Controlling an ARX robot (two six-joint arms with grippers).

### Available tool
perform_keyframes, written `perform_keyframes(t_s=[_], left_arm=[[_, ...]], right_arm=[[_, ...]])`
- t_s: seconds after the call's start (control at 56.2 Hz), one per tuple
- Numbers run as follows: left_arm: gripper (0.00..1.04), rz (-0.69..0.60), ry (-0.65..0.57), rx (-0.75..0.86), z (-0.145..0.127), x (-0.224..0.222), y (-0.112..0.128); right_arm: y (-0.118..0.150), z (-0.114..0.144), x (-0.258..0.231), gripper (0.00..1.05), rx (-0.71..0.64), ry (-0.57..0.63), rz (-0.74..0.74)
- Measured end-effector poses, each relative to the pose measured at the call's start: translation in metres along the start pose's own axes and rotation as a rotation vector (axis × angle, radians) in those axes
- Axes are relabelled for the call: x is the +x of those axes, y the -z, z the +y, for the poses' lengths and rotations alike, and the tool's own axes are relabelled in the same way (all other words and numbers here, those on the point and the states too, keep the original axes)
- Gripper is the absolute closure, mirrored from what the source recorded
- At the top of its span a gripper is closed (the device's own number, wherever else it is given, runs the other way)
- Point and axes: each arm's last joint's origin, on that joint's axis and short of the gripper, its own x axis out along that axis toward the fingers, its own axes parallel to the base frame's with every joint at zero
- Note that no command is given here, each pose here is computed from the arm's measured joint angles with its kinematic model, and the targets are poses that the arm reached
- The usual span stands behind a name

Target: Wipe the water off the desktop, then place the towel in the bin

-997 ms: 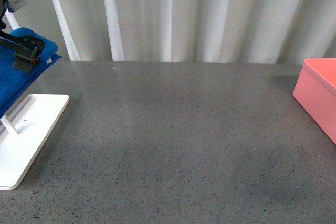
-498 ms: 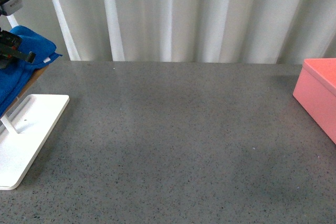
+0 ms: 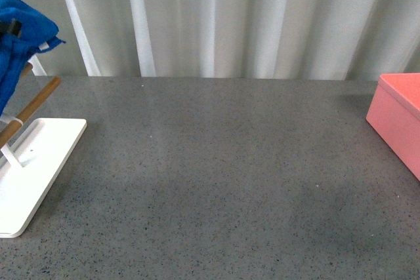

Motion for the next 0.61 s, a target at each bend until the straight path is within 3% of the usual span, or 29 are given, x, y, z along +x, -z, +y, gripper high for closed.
perform_keyframes(t_s=[0.338, 0.605], left_arm=[[1.0, -0.19, 0.075, -0.108, 0.018, -0.049, -0.046], [1.0, -0.469, 0.337, -0.232, -0.012, -0.116, -0.09]], right_arm=[[0.0, 0.0, 0.0, 0.07, 0.0, 0.0, 0.0], [0.0, 0.0, 0.0, 0.07, 0.0, 0.0, 0.0]])
